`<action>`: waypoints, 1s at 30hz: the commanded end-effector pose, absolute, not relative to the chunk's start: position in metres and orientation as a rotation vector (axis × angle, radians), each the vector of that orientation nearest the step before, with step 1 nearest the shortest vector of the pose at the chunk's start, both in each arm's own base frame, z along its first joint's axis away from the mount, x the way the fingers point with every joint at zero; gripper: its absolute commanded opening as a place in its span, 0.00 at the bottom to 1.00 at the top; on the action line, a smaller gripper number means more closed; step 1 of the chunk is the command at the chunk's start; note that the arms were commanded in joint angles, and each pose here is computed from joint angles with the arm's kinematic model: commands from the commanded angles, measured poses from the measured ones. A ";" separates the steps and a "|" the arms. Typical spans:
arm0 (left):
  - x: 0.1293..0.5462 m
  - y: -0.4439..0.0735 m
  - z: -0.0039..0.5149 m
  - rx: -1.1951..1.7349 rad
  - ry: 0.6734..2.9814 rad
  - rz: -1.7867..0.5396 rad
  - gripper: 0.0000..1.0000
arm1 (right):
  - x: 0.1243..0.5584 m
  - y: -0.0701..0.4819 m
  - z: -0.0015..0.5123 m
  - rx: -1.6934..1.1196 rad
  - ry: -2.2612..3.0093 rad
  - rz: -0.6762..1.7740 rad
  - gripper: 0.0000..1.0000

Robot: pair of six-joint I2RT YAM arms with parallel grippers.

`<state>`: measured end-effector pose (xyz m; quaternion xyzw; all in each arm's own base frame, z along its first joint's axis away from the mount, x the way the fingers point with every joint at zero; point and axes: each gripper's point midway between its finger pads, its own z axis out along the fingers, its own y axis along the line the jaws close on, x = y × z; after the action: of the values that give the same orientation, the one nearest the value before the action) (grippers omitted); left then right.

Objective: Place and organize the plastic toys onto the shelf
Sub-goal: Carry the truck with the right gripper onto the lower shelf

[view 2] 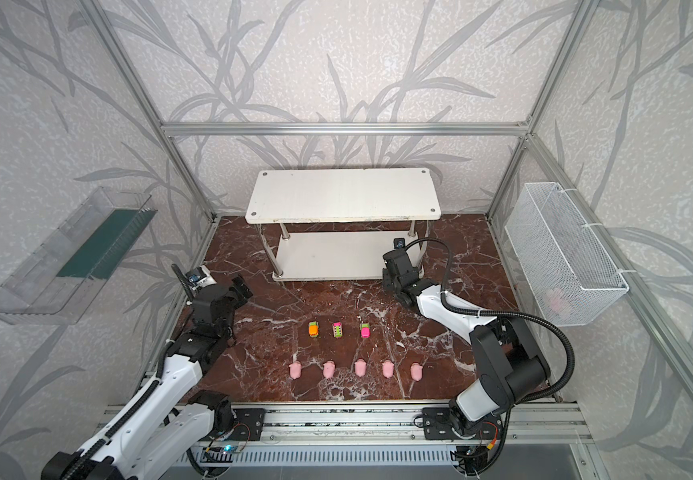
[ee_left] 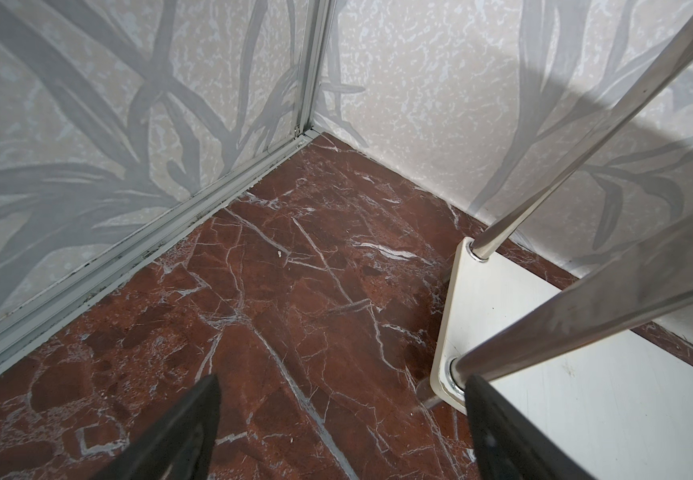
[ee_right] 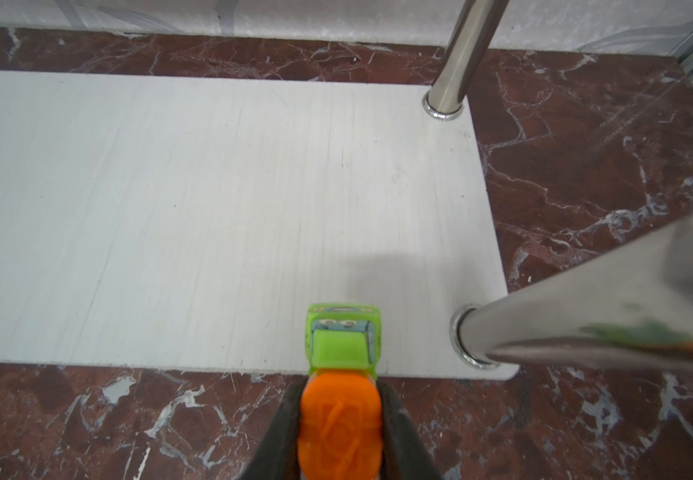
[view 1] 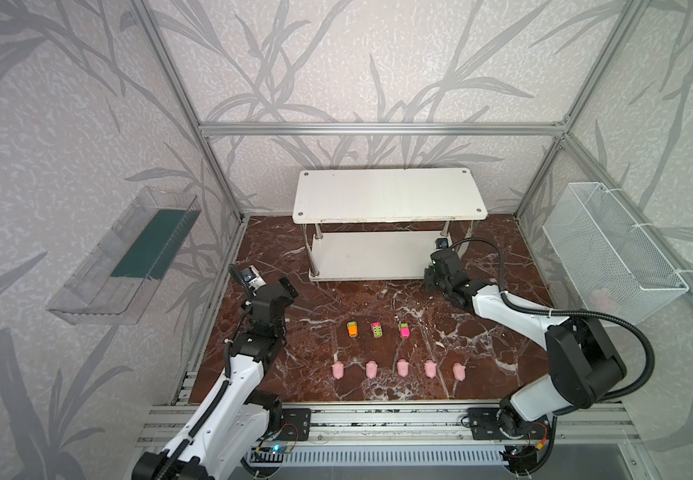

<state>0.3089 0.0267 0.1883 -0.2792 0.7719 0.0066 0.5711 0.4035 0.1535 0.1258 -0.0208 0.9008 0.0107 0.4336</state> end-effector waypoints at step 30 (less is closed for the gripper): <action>0.309 0.029 0.179 -0.679 1.823 0.037 0.89 | 0.456 0.150 0.099 0.000 2.260 0.032 0.32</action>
<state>0.3110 0.0264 0.1815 -0.2779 0.7783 0.0121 0.5628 0.4507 0.1514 0.1007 -0.0032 0.9035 0.0101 0.4285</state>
